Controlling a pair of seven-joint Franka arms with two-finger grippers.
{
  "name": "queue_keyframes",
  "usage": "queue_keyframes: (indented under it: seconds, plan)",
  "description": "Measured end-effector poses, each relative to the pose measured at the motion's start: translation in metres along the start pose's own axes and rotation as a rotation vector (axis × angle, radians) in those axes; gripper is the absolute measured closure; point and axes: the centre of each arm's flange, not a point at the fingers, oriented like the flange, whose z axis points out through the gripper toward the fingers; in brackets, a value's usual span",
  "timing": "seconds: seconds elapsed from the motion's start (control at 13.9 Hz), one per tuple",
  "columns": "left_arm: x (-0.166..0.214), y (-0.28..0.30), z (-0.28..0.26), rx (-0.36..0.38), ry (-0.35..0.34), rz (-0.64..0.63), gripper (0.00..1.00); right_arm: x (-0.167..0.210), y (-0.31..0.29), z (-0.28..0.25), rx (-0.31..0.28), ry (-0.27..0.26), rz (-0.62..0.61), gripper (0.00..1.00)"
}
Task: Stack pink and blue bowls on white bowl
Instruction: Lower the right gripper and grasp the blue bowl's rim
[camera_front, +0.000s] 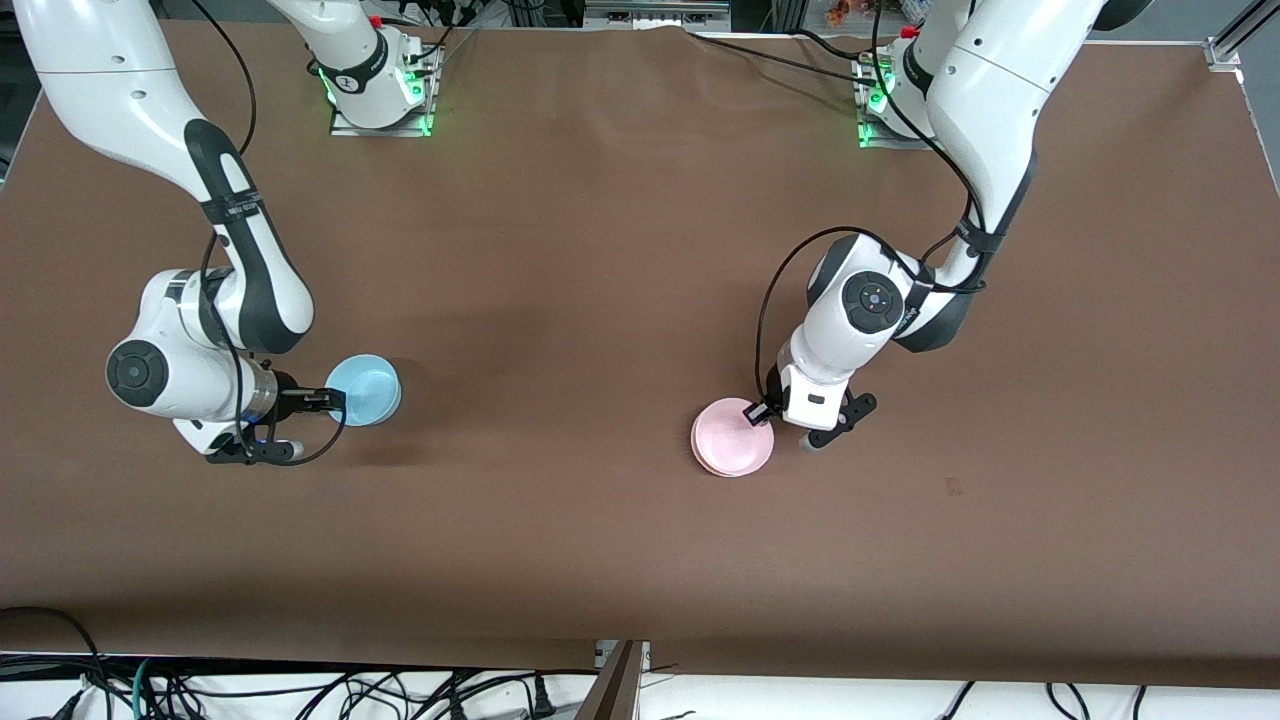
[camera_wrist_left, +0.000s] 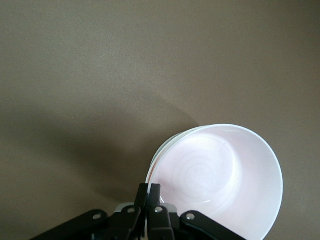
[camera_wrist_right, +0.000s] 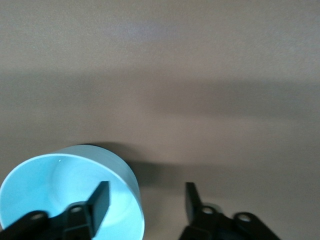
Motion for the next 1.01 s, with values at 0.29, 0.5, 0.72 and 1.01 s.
queue_keyframes:
  seconds: [0.29,0.5,0.72,1.01]
  plan:
    - [-0.003,0.001,0.004,-0.006,0.002,-0.01,0.97,-0.002,-0.016,0.004,0.003,-0.009,0.041,0.84]
    - [-0.002,0.002,0.003,-0.016,0.008,-0.013,0.74,-0.001,-0.024,-0.004,0.007,-0.001,0.044,0.97]
    - [0.005,0.004,-0.002,-0.027,0.019,-0.018,0.43,0.001,-0.036,-0.014,0.016,0.002,0.026,0.97]
    - [0.017,0.007,-0.015,-0.045,0.041,-0.028,0.71,0.004,-0.093,-0.043,0.095,0.006,0.027,0.97]
